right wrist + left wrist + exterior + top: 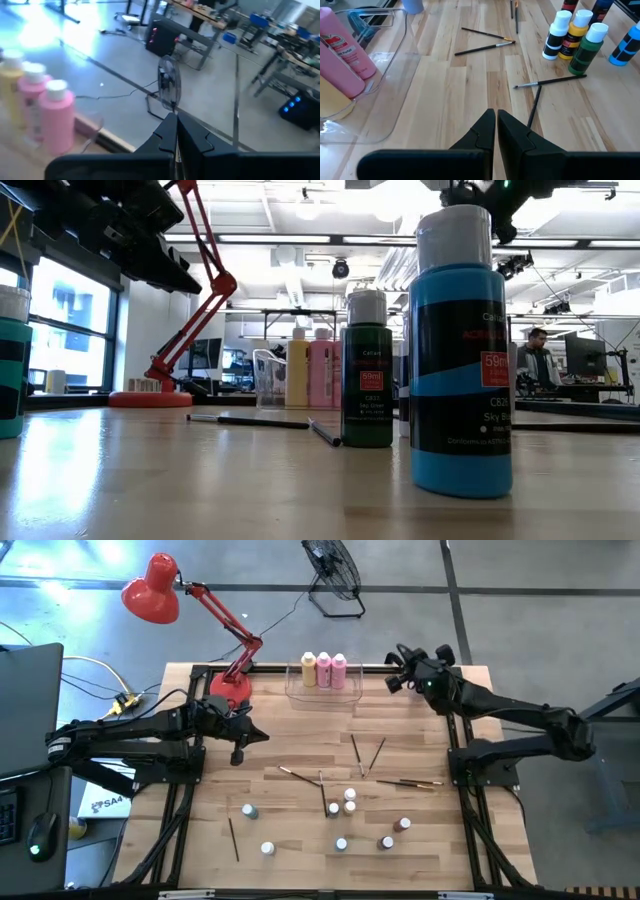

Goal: Pick & Place Paint Supplies
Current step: Put the black paint brush into the violet cup, then put the small light blue paint bottle into the transparent bin

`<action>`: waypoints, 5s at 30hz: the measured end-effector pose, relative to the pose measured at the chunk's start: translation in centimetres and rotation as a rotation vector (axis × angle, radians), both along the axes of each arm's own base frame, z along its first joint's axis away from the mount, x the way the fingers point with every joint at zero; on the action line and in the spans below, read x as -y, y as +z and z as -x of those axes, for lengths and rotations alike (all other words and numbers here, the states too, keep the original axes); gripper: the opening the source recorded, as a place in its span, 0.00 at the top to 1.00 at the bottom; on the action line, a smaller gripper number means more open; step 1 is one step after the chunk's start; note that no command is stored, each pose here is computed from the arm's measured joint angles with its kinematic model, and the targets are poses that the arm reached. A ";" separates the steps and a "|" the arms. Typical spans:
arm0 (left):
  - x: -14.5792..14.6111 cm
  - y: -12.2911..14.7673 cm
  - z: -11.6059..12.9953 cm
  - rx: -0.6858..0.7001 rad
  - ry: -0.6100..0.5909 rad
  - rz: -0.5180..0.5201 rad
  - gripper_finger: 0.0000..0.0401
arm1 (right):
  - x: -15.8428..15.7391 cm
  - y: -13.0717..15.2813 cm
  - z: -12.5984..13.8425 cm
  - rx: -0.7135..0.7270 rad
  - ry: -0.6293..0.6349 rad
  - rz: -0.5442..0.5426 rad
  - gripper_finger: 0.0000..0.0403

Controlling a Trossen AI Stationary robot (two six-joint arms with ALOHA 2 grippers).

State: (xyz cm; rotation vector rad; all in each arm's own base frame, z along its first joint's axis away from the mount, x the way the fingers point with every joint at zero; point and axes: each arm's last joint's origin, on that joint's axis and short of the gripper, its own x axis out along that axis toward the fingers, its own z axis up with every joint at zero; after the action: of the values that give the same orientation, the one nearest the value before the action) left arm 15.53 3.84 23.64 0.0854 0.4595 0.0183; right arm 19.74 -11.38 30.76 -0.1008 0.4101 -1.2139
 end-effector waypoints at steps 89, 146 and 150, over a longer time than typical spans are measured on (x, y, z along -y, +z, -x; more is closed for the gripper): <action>0.0 0.0 0.0 -0.001 -0.001 0.002 0.96 | 0.9 -6.2 4.6 0.202 -0.072 0.108 0.75; 0.0 0.2 -0.1 0.021 0.035 0.068 0.96 | -7.3 -8.1 2.2 0.278 0.785 -0.500 0.98; 0.0 0.2 -0.1 0.022 0.034 0.068 0.96 | -7.3 -8.1 2.2 0.279 0.785 -0.499 0.98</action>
State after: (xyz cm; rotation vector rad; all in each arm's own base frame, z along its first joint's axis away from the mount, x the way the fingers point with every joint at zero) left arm 15.60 3.86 23.81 0.0110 0.4395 0.0374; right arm 17.56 -4.08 22.65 0.3129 0.3647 -0.3228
